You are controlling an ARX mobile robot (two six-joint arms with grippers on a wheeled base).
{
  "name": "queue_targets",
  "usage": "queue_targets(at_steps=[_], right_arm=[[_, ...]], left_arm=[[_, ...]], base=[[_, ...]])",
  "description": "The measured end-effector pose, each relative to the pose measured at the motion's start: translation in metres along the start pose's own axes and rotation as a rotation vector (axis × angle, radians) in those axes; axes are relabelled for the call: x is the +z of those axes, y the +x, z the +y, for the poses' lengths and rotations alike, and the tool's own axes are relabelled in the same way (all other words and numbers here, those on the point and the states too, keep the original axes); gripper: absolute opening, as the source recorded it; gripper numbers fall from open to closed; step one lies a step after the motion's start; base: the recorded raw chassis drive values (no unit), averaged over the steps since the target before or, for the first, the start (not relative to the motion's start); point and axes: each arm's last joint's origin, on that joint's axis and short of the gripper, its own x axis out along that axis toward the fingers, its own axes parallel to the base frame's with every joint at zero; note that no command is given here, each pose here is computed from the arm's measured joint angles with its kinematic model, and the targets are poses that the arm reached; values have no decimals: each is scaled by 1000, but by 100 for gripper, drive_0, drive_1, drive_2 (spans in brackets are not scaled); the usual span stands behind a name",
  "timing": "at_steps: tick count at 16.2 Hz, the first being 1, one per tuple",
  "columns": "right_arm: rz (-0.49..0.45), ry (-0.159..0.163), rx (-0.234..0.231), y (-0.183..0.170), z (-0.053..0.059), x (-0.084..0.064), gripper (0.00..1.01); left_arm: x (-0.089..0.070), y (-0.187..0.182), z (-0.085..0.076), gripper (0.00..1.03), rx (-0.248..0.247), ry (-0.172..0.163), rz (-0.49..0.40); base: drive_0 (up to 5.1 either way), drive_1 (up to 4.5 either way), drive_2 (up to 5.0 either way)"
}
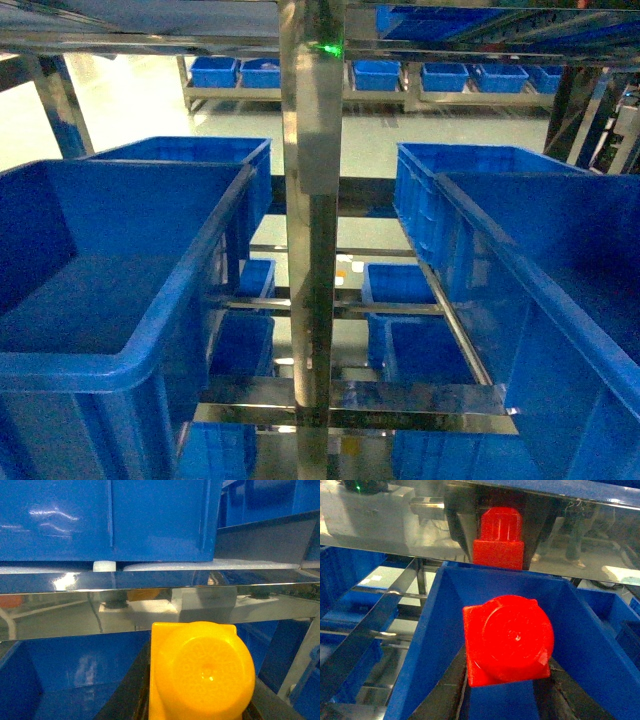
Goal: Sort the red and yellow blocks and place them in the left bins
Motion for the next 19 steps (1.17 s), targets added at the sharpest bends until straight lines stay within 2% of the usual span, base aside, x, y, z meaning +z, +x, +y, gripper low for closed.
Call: queue_targets(at_steps=[2,3,5,8,9,11,14,19], right_arm=[[33,14,9,0,-1,-2,28],[75,44,25,1,-4,-4,28],[159,112,23,7,-12,-7,28],[289,181,23,22,-17,-21,28],[315,192,33,28,-17,-26,28],[366,197,34,40,-16,-35,28],[426,175,-10,58,-16,-48,28],[483,147,-77,98,-13,-50,28]], left_arm=[[0,0,0,27,0,0,0],[0,0,0,27,-1,0,0],[0,0,0,27,0,0,0],[0,0,0,27,0,0,0],[0,0,0,27,0,0,0],[0,0,0,27,0,0,-1],[0,0,0,27,0,0,-1],[0,0,0,27,0,0,-1]], base=[[0,0,0],[0,0,0],[0,0,0],[0,0,0],[0,0,0],[0,0,0],[0,0,0],[0,0,0]])
